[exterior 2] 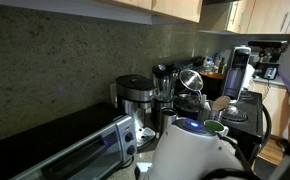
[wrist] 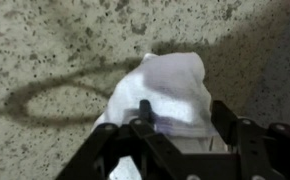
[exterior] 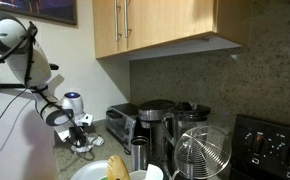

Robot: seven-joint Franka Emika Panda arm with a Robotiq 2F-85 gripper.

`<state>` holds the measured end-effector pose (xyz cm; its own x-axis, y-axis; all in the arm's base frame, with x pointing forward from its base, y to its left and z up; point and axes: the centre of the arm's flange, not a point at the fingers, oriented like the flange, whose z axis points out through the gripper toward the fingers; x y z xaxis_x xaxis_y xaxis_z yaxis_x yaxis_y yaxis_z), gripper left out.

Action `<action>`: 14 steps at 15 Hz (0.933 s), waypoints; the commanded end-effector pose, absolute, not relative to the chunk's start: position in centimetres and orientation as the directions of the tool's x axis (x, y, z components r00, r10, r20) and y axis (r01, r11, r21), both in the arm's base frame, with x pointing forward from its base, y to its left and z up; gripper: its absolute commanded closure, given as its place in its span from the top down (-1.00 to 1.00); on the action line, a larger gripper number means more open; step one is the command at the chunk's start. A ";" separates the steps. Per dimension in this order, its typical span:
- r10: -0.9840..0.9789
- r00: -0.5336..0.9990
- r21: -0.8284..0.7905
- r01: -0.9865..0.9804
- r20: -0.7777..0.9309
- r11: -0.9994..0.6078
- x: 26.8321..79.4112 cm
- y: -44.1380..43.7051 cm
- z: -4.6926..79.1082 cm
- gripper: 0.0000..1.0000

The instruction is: Use the white towel to wipe the white plate, then put the white plate on top of the microwave

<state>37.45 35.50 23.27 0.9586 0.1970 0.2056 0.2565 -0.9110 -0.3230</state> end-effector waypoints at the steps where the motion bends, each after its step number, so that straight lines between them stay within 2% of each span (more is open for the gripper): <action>1: 0.160 0.958 -0.347 0.238 0.238 -0.907 40.0 34.2 26.7 0.97; 6: 0.154 0.966 -0.304 0.214 0.210 -0.929 42.0 31.7 32.4 1.00; 10: 0.201 0.977 -0.144 0.209 0.068 -0.967 41.7 28.8 32.7 1.00; 14: 0.315 0.947 0.010 0.316 -0.070 -0.949 40.5 27.7 29.9 1.00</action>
